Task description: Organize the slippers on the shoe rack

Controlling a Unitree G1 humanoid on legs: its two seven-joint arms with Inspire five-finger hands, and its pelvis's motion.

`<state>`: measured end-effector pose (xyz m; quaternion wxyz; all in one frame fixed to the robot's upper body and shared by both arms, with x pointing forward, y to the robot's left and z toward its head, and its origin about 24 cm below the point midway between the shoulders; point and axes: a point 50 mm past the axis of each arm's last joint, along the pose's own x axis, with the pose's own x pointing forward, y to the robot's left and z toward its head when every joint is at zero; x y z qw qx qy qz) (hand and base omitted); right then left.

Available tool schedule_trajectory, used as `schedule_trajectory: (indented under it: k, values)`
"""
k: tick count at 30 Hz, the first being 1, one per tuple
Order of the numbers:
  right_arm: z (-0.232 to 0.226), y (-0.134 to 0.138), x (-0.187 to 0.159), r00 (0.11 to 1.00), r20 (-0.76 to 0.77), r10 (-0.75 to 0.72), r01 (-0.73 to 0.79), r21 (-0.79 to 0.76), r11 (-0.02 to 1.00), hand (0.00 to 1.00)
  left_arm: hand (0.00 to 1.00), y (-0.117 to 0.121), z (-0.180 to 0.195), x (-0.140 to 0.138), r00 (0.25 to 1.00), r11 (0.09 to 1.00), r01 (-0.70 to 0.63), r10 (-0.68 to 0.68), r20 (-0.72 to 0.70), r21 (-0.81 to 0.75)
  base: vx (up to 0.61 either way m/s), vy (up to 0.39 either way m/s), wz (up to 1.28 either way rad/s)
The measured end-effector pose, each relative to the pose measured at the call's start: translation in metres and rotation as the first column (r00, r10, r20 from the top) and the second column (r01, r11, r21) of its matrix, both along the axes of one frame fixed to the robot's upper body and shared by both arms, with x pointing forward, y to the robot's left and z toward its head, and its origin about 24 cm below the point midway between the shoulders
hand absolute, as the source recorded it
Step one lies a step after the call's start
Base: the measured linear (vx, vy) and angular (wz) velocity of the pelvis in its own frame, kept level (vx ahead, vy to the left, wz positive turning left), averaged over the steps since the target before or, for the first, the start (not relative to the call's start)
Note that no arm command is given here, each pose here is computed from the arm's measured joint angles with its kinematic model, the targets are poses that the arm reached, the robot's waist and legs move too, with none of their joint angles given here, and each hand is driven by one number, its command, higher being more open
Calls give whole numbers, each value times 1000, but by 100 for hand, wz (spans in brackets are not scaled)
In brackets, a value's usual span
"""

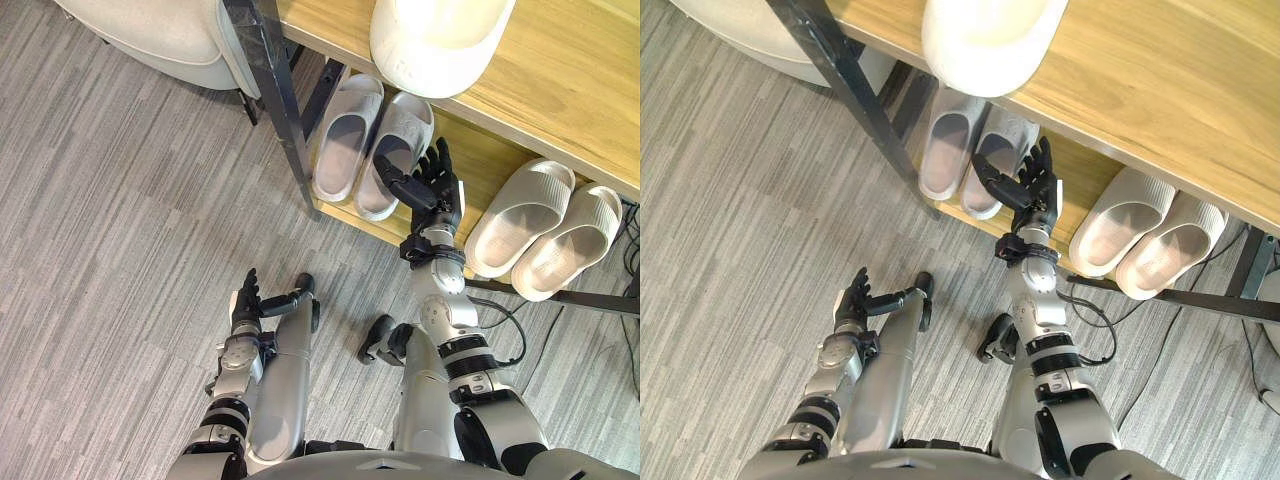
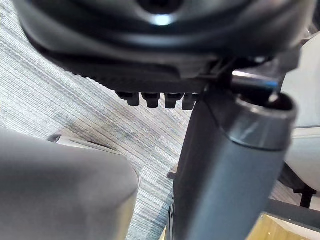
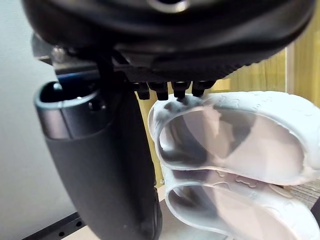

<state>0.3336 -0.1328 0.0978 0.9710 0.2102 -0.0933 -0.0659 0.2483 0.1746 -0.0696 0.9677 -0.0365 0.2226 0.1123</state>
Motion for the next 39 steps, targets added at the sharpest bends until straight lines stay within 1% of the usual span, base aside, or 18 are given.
schedule_trajectory:
  k: [6,13,17,22,25,28,30,33,35,36,37,39]
  values:
    - [-1,-4,2,1000,-11,-6,6,-41,999,100,100,-1,-1,-1,1000,1000,0,0,-6,-4,-26,8,0]
    - [-1,-6,2,1000,-18,-18,15,-158,987,100,100,-1,-3,-2,1000,1000,-7,7,-15,-11,-31,11,-2]
    - [-4,-12,-1,999,-21,-50,44,-233,971,100,100,-1,-5,-3,999,1000,-6,6,-31,-11,-11,7,-2]
    - [-12,-21,-18,995,-20,-101,87,-362,928,100,100,1,-9,-8,998,1000,-8,7,-58,-3,-5,6,-8]
    - [-28,-23,-35,990,-60,-124,84,-447,891,100,100,5,-18,-19,995,1000,7,-5,-103,21,17,2,-20]
    - [-39,-25,-49,987,-86,-134,75,-491,868,100,100,7,-23,-26,991,999,28,-22,-131,40,34,3,-15]
    - [-51,-28,-61,982,-121,-145,59,-532,845,100,100,6,-27,-32,986,996,65,-55,-161,61,63,-2,-18]
    - [-76,-30,-81,967,-212,-140,-10,-581,814,100,100,5,-37,-42,968,988,126,-102,-228,93,127,6,-13]
    - [-92,-28,-94,953,-277,-124,-71,-600,797,100,100,5,-44,-50,954,982,159,-126,-273,102,147,22,-16]
    - [-107,-27,-102,934,-339,-113,-128,-612,781,100,100,6,-50,-58,941,979,177,-137,-309,103,151,26,-10]
    - [-111,-27,-104,929,-354,-111,-141,-615,776,100,100,7,-51,-60,938,978,181,-139,-317,105,185,41,-15]
    - [-134,-30,-117,885,-453,-106,-229,-623,748,100,100,4,-56,-69,921,970,217,-165,-354,113,162,38,-21]
